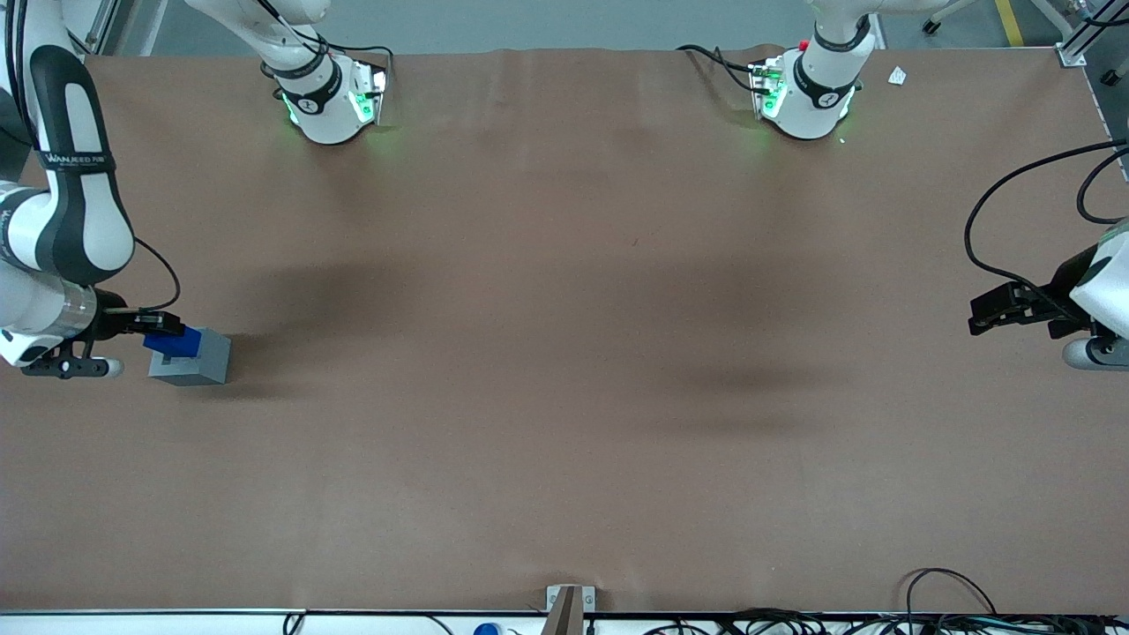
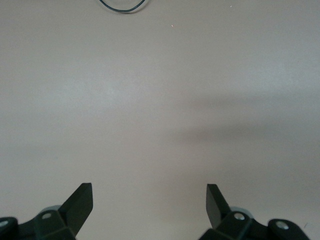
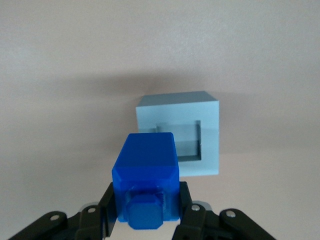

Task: Insert blue part into gray base with right arm
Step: 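Lower the blue block into the gray base's square opening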

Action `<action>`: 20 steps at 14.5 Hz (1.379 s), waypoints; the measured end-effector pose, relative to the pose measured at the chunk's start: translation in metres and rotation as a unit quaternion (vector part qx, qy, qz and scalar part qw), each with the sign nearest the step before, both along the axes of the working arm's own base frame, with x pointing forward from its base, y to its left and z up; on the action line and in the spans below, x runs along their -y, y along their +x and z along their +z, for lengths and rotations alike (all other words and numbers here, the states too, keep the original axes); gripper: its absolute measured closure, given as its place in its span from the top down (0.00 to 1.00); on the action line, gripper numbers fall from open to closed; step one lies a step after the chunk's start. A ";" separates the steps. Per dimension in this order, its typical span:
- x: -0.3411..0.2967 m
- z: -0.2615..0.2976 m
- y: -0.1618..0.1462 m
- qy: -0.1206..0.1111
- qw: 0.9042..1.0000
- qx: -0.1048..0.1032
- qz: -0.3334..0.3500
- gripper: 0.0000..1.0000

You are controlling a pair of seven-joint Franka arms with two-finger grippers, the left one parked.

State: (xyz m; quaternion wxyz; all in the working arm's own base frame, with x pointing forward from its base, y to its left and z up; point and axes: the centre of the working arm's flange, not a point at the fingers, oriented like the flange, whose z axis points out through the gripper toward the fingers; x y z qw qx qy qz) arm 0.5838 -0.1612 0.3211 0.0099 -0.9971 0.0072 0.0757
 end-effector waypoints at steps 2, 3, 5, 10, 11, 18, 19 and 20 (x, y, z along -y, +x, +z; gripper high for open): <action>0.009 -0.007 0.001 0.001 1.000 0.002 0.011 0.51; 0.015 -0.010 0.002 0.001 1.000 0.002 0.014 0.51; 0.021 -0.015 0.004 0.002 1.000 0.001 0.015 0.51; 0.021 -0.017 0.004 0.003 1.000 -0.001 0.017 0.51; 0.021 -0.018 0.004 0.003 1.000 -0.002 0.017 0.51; 0.023 -0.020 0.004 0.003 1.000 -0.004 0.015 0.51; 0.025 -0.022 0.003 0.004 1.000 -0.005 0.013 0.51; 0.027 -0.022 0.002 0.004 1.000 -0.005 0.012 0.51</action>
